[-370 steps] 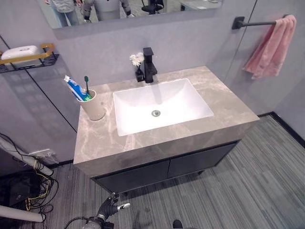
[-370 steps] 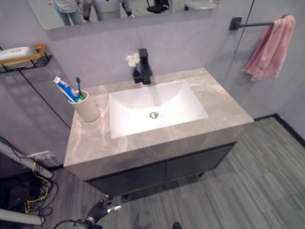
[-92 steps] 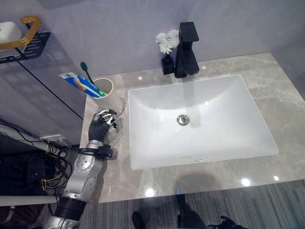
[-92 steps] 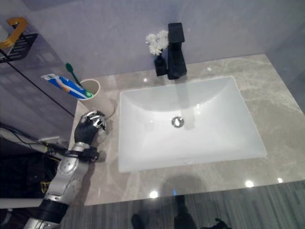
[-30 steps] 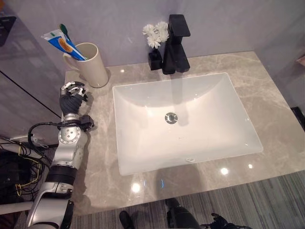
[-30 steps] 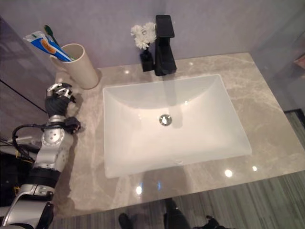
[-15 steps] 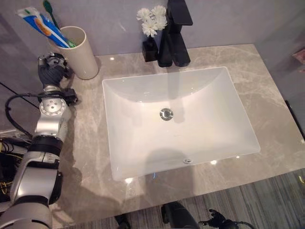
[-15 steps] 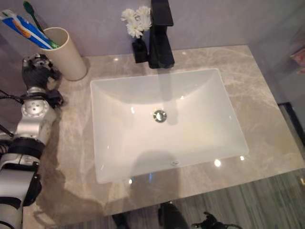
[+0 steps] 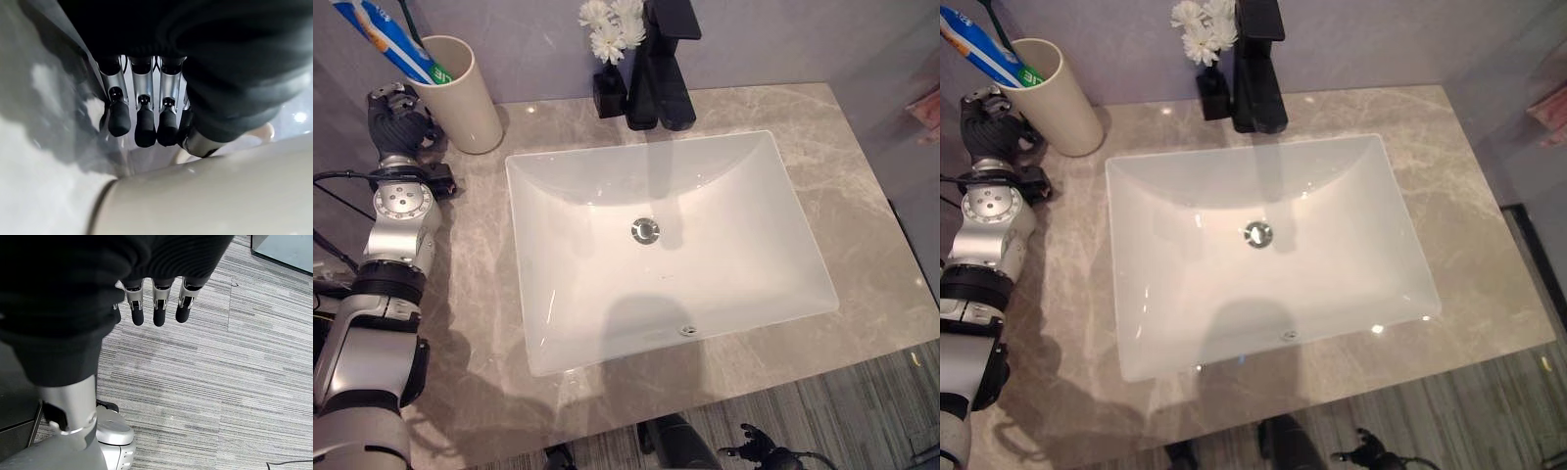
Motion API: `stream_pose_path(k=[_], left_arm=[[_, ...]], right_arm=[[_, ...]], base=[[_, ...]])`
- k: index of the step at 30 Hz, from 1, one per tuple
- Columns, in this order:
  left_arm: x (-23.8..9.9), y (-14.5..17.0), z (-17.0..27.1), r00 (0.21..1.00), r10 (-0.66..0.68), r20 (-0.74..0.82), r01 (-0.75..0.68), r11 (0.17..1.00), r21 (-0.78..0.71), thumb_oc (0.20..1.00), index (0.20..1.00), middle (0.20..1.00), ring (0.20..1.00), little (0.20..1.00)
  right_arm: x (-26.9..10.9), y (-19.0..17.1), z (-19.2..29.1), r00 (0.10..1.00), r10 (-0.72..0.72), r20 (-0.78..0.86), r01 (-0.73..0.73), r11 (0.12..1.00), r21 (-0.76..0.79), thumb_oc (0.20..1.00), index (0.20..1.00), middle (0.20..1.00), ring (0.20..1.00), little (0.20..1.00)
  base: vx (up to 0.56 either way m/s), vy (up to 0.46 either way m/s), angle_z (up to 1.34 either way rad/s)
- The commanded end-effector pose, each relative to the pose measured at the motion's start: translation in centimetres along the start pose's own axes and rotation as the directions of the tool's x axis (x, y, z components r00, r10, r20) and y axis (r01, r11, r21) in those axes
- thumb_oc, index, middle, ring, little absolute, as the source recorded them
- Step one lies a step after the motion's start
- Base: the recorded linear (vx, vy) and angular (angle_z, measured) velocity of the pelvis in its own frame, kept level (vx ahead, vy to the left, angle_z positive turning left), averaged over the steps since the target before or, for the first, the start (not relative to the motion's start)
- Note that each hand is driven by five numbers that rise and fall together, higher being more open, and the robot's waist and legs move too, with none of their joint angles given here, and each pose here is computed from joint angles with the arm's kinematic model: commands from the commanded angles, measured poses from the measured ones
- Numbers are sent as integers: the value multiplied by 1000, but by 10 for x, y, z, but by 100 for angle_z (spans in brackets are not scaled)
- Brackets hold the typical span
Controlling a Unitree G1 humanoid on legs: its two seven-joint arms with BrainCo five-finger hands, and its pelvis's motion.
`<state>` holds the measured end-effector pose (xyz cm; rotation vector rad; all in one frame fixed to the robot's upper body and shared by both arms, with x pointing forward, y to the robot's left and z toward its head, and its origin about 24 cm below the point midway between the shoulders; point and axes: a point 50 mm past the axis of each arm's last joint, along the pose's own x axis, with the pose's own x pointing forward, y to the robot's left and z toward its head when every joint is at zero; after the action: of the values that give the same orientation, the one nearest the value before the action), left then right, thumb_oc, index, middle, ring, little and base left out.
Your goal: Put brush and paste in cup on sink, flatten towel.
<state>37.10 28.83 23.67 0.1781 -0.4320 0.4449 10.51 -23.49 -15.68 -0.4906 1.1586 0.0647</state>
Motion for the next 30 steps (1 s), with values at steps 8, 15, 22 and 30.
stream_pose_path(k=[8,15,22,30], left_arm=[[-31,-58,-34,982,-157,-102,153,987,-44,200,200,200,200,200],[-32,-62,-34,987,-129,-100,126,991,-37,200,200,200,200,200],[-34,-49,-44,991,-42,-129,40,999,-17,200,200,200,200,200],[-50,-24,-59,989,59,-136,-58,998,15,200,200,200,200,200]], right_arm=[[2,-5,9,999,-27,20,27,1000,-13,1000,1000,1000,1000,1000],[2,-5,6,999,-31,6,31,999,-24,1000,1000,1000,1000,1000],[1,-8,-1,999,-50,-18,49,998,-29,1000,1000,1000,1000,1000],[0,-4,-6,999,-33,-30,32,999,-24,1000,1000,1000,1000,1000]], base=[[4,-6,-5],[39,13,-2],[-36,-45,-12],[-3,6,2]])
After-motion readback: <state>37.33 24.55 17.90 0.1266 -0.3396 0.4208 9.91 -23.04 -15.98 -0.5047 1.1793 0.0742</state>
